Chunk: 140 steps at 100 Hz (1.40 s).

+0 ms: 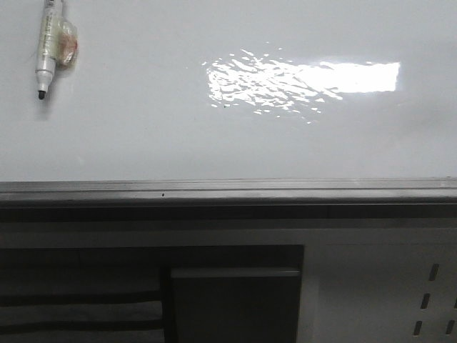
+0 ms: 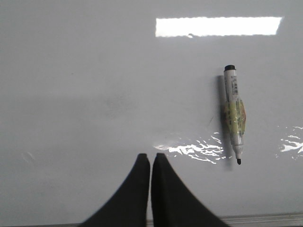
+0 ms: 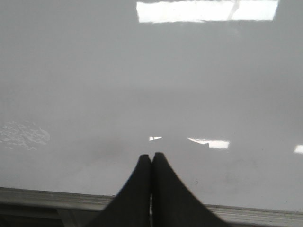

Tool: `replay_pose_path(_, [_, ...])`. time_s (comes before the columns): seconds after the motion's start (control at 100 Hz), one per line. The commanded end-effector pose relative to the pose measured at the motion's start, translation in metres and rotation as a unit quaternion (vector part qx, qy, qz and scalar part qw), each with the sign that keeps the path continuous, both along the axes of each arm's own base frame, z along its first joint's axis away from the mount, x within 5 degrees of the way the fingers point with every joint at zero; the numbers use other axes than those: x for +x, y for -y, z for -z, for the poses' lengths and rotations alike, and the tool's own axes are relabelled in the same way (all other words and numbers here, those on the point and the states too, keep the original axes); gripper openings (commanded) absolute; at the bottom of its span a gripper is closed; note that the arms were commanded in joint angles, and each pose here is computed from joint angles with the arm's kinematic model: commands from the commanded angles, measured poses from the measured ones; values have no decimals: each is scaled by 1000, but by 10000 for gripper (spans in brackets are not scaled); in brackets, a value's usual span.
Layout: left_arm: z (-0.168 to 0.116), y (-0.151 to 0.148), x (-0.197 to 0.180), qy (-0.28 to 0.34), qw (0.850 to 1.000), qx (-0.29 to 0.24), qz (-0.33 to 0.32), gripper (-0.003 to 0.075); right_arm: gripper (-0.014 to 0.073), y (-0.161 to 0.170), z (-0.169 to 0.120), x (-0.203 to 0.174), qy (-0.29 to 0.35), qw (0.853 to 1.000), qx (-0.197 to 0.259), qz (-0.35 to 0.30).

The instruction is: Write number 4 on whiteboard

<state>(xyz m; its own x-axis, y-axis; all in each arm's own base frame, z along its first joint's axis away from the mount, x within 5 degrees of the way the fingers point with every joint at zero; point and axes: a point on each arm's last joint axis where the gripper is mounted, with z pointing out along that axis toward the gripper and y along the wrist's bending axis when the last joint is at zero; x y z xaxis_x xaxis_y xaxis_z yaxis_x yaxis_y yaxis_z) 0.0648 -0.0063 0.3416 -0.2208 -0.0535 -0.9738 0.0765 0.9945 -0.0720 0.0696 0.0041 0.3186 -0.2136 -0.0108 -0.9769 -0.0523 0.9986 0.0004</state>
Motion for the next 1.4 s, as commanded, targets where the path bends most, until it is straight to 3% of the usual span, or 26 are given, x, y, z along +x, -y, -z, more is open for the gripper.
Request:
replay_pose_path(0.0, [-15, 0, 3, 39, 999, -10, 0, -20, -64, 1, -16, 3, 41, 999, -5, 5])
replay_pose_path(0.45, [-14, -1, 4, 37, 999, 3, -4, -6, -40, 1, -15, 5, 38, 999, -13, 6])
replay_pose_path(0.55, [-14, -2, 4, 38, 999, 21, -10, 151, 137, 3, -15, 5, 38, 999, -34, 12])
replay_pose_path(0.67, [-15, -3, 4, 45, 999, 26, -11, 453, 390, 3, -15, 5, 39, 998, -38, 13])
replay_pose_path(0.74, [-16, -2, 5, 51, 998, 23, -11, 527, 460, 3, -15, 5, 39, 998, -38, 13])
replay_pose_path(1.03, [-17, -2, 5, 59, 998, 19, -9, 510, 470, 3, -15, 5, 38, 999, -36, 12])
replay_pose_path(1.19, [-22, 2, 10, 79, 996, -37, 5, 471, 470, 3, -15, 5, 38, 999, -30, 11])
replay_pose_path(1.39, [-12, 11, 39, 24, 999, -18, 37, 442, 470, 2, -15, 5, 38, 999, -26, 10])
